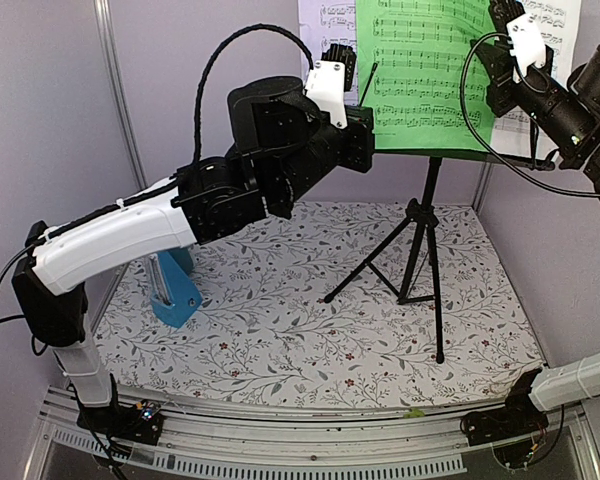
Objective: Set up the instrument practice props
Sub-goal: Hold the sheet music at the music stand.
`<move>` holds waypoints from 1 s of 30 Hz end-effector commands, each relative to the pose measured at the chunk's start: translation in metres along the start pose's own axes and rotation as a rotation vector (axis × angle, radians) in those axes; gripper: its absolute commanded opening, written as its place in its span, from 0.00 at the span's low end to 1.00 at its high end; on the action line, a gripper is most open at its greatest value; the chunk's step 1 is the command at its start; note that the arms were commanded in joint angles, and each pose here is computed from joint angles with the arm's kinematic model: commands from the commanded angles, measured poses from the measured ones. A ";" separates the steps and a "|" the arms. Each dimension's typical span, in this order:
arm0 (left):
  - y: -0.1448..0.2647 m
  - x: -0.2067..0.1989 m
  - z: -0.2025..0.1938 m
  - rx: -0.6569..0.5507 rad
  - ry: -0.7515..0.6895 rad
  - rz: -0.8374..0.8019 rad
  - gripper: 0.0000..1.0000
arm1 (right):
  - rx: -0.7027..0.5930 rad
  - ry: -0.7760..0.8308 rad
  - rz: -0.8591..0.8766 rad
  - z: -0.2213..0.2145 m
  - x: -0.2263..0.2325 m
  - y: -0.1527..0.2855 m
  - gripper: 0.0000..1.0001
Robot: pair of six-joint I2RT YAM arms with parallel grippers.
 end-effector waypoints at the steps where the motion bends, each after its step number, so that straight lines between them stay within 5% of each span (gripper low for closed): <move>1: -0.006 0.008 -0.004 0.026 -0.028 0.018 0.00 | 0.004 -0.021 -0.041 0.000 -0.008 0.004 0.00; 9: -0.007 0.008 -0.004 0.026 -0.031 0.018 0.00 | 0.008 -0.023 -0.044 -0.002 -0.007 0.006 0.00; 20: -0.009 0.006 -0.003 0.027 -0.030 0.010 0.17 | 0.018 -0.027 -0.048 -0.004 -0.007 0.008 0.01; 30: -0.007 0.006 0.001 0.018 -0.026 0.004 0.31 | 0.004 -0.043 -0.058 -0.002 -0.013 0.014 0.26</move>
Point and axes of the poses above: each gripper's point midway between its finger pads, its own y axis back along the fingers, its own x axis along the line the jaws close on, z = x × y, the point moved 7 cm from there along y, back along the fingers, and after that the axes turned 15 degrees about y, right-handed, at the moved point
